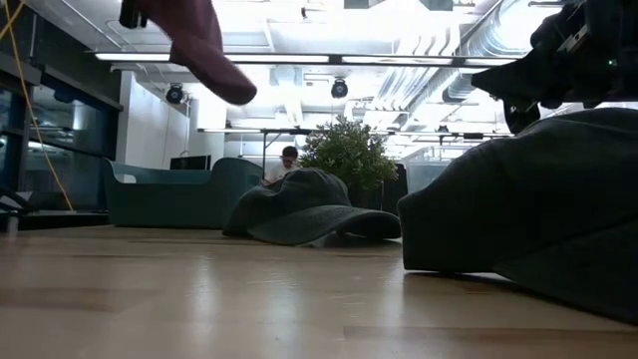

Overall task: Pick & Place hat
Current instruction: Put the dark red cap into the blue bin

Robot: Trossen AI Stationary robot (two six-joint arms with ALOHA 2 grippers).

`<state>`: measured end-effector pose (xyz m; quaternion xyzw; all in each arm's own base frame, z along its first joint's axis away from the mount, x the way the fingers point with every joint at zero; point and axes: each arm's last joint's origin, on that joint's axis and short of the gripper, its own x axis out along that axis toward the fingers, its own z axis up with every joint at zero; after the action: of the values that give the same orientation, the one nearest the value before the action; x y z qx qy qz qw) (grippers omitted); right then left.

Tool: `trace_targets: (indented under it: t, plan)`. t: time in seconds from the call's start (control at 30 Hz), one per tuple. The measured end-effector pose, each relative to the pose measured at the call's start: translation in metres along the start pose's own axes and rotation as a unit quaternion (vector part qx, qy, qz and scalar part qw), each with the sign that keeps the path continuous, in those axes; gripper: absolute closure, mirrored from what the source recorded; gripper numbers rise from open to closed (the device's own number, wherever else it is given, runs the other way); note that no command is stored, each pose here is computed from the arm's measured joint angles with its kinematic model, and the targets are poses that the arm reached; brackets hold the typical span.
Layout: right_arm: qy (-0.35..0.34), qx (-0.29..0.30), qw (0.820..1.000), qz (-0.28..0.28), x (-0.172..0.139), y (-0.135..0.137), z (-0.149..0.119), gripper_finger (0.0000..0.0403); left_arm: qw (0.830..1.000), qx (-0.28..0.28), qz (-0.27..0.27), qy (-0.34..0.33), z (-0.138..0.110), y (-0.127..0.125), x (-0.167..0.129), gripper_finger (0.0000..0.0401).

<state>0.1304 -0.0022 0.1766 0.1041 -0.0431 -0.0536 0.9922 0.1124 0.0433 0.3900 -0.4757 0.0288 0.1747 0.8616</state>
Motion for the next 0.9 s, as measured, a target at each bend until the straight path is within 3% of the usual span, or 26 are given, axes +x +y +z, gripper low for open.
trace_targets:
  t: [0.37,0.9]
  plan:
    - [0.002,-0.002,1.0,-0.009,0.0,-0.001,-0.001,0.0402,0.999,0.029,0.03,0.011,0.026,0.025,0.012,0.0401]
    - [0.002,-0.002,1.0,-0.009,0.0,-0.001,-0.001,0.0402,0.997,0.018,0.055,0.05,0.072,0.082,0.033,0.0401]
